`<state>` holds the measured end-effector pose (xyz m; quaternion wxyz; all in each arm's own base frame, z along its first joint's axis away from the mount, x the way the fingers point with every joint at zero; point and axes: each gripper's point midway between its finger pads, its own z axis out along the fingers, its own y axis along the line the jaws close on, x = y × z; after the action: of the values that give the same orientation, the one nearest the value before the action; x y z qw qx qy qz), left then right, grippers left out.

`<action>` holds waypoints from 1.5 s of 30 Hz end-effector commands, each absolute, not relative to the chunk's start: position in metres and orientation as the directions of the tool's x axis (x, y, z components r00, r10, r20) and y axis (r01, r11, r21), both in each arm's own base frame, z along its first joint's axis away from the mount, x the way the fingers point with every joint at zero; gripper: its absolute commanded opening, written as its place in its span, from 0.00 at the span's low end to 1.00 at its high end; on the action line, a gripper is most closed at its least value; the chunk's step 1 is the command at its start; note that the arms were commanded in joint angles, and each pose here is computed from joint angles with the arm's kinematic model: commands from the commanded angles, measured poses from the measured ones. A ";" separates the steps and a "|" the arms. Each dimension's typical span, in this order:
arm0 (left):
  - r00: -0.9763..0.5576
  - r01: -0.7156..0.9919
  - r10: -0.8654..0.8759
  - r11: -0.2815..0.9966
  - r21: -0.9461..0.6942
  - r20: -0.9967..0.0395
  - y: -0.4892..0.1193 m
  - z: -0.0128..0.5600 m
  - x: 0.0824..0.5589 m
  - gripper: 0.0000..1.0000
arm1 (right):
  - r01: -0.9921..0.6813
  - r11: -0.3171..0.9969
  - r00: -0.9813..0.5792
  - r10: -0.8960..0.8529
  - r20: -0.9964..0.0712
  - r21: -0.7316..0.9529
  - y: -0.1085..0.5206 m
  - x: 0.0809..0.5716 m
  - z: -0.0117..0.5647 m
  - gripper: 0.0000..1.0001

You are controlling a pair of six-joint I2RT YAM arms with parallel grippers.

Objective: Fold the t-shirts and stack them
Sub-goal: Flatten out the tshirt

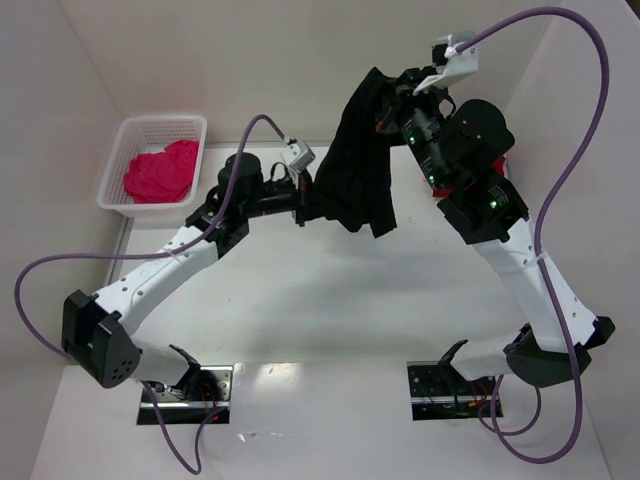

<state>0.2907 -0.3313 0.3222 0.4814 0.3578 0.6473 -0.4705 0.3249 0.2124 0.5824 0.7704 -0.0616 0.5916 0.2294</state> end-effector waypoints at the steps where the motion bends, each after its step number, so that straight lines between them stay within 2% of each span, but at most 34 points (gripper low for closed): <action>1: -0.042 0.877 -0.170 0.465 -0.118 -0.984 -0.299 0.433 0.297 0.00 | -0.370 0.909 0.246 0.295 -0.923 0.192 0.200 0.329 0.583 0.08; 3: 0.013 0.837 -0.175 0.541 -0.085 -0.984 -0.283 0.462 0.298 0.00 | -0.334 0.919 0.258 0.304 -0.917 0.210 0.189 0.326 0.581 0.10; 4: 0.090 0.799 -0.213 0.598 -0.057 -0.973 -0.269 0.503 0.299 0.00 | -0.316 0.925 0.249 0.295 -0.922 0.211 0.191 0.334 0.567 0.12; 5: 0.140 0.778 -0.207 0.628 -0.022 -0.968 -0.260 0.522 0.298 0.00 | -0.290 0.931 0.255 0.299 -0.920 0.222 0.185 0.333 0.565 0.18; 7: 0.199 0.714 -0.217 0.700 -0.011 -0.956 -0.240 0.553 0.298 0.00 | -0.262 0.935 0.230 0.302 -0.925 0.240 0.185 0.339 0.546 0.22; 8: 0.267 0.689 -0.251 0.725 0.002 -0.930 -0.227 0.587 0.289 0.00 | -0.238 0.941 0.232 0.297 -0.926 0.242 0.181 0.344 0.540 0.24; 11: 0.327 0.631 -0.280 0.776 -0.012 -0.903 -0.208 0.618 0.287 0.00 | -0.232 0.933 0.210 0.324 -0.923 0.274 0.177 0.348 0.524 0.29; 13: 0.348 0.620 -0.294 0.784 -0.017 -0.890 -0.205 0.637 0.286 0.00 | -0.233 0.929 0.194 0.333 -0.923 0.287 0.179 0.348 0.515 0.37; 14: 0.328 0.608 -0.281 0.794 -0.026 -0.902 -0.208 0.633 0.296 0.00 | -0.248 0.925 0.203 0.342 -0.918 0.290 0.178 0.345 0.518 0.43; 15: 0.326 0.608 -0.280 0.794 -0.027 -0.903 -0.208 0.636 0.298 0.00 | -0.247 0.925 0.201 0.340 -0.919 0.288 0.177 0.343 0.515 0.57; 16: 0.349 0.615 -0.295 0.789 -0.020 -0.889 -0.205 0.653 0.289 0.00 | -0.255 0.924 0.198 0.338 -0.920 0.285 0.176 0.340 0.513 0.65; 19: 0.306 0.620 -0.267 0.784 -0.021 -0.914 -0.213 0.649 0.299 0.00 | -0.312 0.908 0.214 0.355 -0.910 0.281 0.175 0.325 0.517 0.90; 22: 0.297 0.630 -0.271 0.776 -0.026 -0.916 -0.214 0.657 0.297 0.00 | -0.398 0.884 0.238 0.356 -0.904 0.243 0.181 0.309 0.522 1.00; 28: 0.239 0.548 -0.362 0.816 -0.183 -0.901 -0.199 0.659 0.312 0.00 | -0.577 0.767 0.180 0.453 -0.873 0.279 0.204 0.280 0.543 1.00; 33: 0.166 0.532 -0.413 0.802 -0.271 -0.895 -0.212 0.631 0.336 0.00 | -0.744 0.625 0.088 0.442 -0.893 0.236 0.244 0.262 0.535 1.00; 38: 0.155 0.589 -0.437 0.761 -0.272 -0.886 -0.219 0.641 0.324 0.00 | -0.744 0.627 0.062 0.410 -0.910 0.232 0.266 0.287 0.513 1.00; 45: 0.113 0.649 -0.425 0.716 -0.257 -0.898 -0.231 0.639 0.314 0.00 | -0.756 0.643 0.160 0.363 -0.918 0.122 0.282 0.305 0.532 1.00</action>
<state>0.3356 -0.2322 0.6066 0.7235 0.0923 0.6005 -0.3277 0.3127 0.2861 0.4722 0.6841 -0.1698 0.6002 0.3780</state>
